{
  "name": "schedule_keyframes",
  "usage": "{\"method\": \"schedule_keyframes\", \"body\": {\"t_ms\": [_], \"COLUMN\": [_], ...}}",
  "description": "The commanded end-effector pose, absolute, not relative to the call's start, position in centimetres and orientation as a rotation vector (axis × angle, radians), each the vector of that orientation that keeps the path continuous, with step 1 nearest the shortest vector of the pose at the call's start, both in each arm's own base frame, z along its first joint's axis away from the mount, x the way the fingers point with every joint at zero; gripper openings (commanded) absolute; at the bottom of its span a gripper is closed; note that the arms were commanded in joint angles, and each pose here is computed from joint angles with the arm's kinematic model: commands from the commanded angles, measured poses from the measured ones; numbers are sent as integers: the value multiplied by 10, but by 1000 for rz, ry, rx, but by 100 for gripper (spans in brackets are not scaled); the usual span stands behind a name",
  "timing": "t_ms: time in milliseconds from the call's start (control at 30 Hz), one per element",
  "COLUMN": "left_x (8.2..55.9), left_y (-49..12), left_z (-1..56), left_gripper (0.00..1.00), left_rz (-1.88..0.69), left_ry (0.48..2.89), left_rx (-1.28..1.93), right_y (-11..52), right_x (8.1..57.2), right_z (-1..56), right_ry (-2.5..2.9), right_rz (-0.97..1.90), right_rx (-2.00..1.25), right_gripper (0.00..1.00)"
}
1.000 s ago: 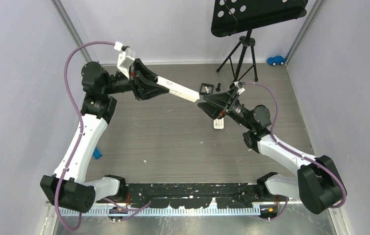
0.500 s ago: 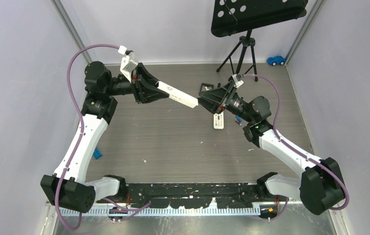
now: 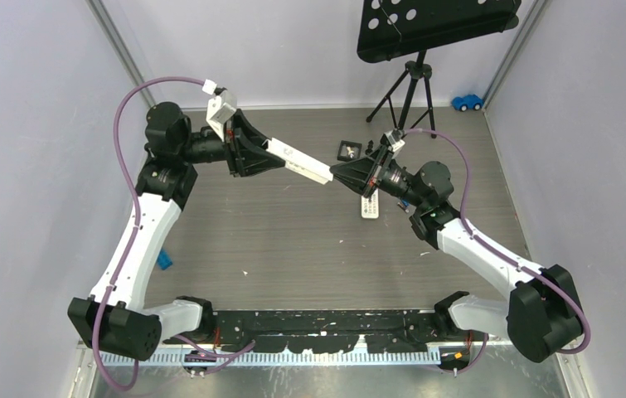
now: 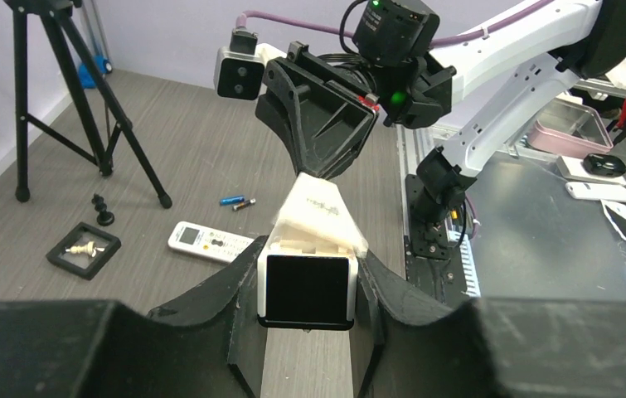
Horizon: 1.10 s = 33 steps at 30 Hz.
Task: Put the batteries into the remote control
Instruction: Remove the battery cover from the remote control, then place the battery cover at the center of the board.
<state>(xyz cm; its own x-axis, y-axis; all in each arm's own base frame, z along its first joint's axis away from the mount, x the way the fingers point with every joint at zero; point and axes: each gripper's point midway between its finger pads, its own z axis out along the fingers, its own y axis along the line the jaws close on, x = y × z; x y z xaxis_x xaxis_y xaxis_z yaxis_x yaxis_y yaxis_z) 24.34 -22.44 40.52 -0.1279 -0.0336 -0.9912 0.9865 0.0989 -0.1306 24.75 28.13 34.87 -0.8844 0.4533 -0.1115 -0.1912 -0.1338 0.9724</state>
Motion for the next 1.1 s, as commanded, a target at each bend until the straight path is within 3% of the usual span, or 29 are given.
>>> {"method": "schedule_keyframes", "body": {"t_ms": [0,100,667,833,1067], "left_x": [246,247,248,236,222], "left_y": [-218,-216,-193,-188,-196], "left_z": [416,413,353,339,358], "left_gripper": [0,0,0,0,0], "left_rz": [-1125,-1106,-1022,-1027,-1115], "left_ry": [1328,1353,1705,1756,1683], "left_rx": [1039,1028,720,688,707], "right_y": [281,280,244,236,241], "right_x": [236,237,284,296,289], "right_z": [384,384,324,274,158], "right_ry": [1642,1642,1701,1845,2145], "right_rz": [2125,2117,1646,1436,1204], "right_rx": [196,212,524,591,645], "right_gripper": [9,0,0,0,0]}}
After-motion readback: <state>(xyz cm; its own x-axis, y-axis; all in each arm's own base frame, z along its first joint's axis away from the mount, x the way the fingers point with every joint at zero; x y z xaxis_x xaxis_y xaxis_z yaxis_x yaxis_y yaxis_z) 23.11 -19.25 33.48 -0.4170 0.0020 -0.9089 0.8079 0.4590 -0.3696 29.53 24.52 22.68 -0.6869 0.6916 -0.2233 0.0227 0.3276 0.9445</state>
